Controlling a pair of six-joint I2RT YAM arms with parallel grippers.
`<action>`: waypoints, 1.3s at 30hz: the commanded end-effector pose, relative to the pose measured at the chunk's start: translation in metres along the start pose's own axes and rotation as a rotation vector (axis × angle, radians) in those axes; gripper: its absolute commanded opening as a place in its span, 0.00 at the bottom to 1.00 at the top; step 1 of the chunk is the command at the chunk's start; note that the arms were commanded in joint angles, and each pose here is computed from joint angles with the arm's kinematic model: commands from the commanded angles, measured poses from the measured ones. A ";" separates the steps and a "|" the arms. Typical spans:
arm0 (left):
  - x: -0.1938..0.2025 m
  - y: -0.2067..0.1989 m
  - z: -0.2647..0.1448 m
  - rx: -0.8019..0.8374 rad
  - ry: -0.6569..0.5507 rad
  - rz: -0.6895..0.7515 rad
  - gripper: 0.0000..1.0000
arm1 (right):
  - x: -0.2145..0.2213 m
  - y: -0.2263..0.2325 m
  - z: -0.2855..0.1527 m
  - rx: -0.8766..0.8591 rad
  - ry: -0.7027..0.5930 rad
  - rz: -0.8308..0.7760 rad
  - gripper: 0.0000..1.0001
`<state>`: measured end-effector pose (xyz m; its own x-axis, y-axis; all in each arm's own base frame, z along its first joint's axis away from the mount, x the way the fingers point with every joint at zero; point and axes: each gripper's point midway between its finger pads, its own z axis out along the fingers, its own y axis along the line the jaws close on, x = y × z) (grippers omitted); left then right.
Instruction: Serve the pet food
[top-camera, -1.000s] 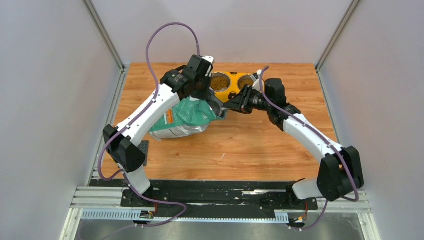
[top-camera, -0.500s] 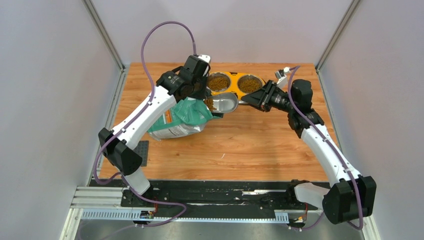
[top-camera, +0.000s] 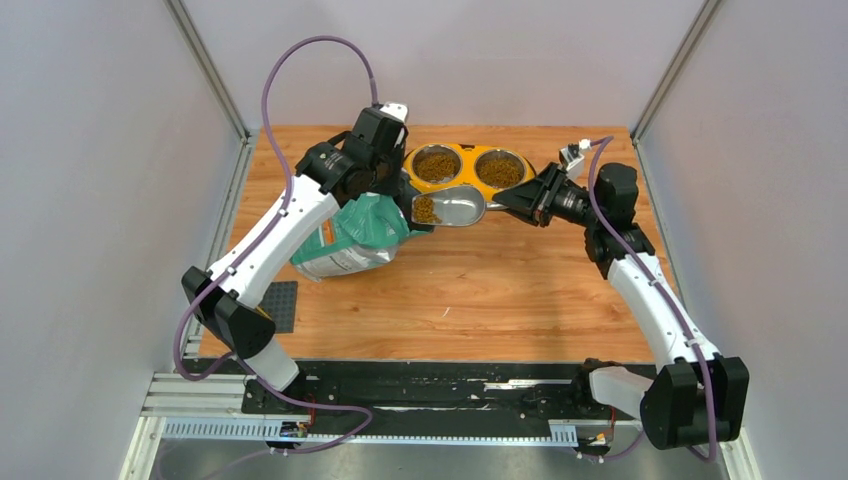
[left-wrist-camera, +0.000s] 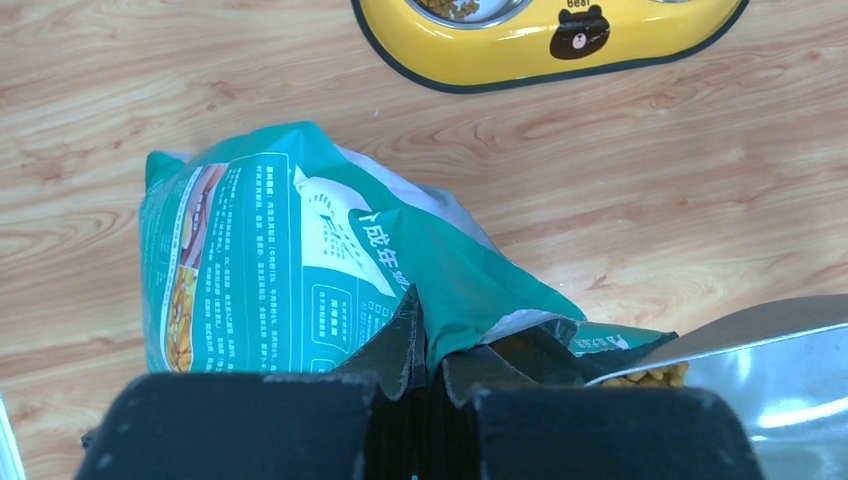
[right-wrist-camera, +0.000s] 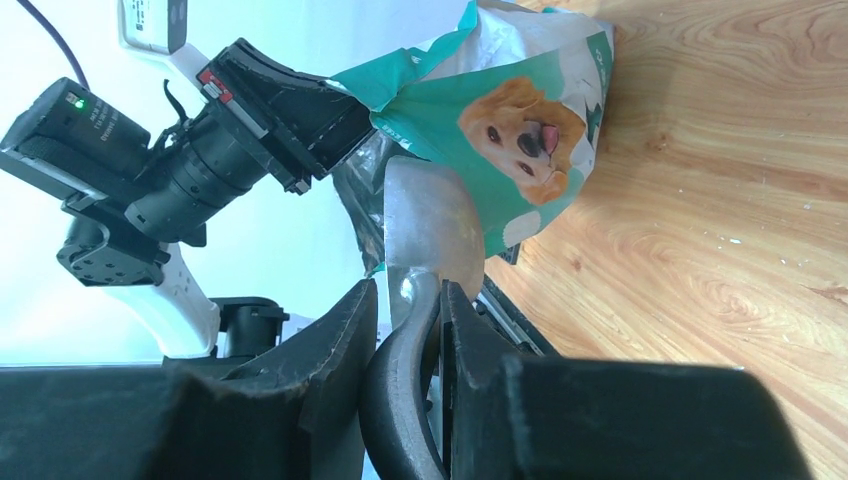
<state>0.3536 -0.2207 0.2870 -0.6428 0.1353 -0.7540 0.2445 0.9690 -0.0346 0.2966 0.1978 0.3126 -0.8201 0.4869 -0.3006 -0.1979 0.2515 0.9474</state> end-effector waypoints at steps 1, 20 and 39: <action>-0.052 0.008 -0.043 0.012 -0.225 -0.075 0.00 | -0.005 0.034 -0.013 -0.117 -0.008 -0.047 0.00; -0.044 0.035 -0.065 -0.059 -0.256 -0.086 0.00 | -0.050 0.040 -0.031 -0.219 -0.085 0.021 0.00; -0.039 0.025 -0.072 0.019 -0.246 -0.066 0.00 | -0.202 -0.111 -0.052 0.130 -0.485 -0.079 0.00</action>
<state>0.3309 -0.1858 0.3108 -0.5935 0.1101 -0.7973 0.2095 0.9776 -0.0210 0.4247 0.0478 0.2609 -0.5667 0.7939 -0.2202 -0.0426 0.2386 0.9702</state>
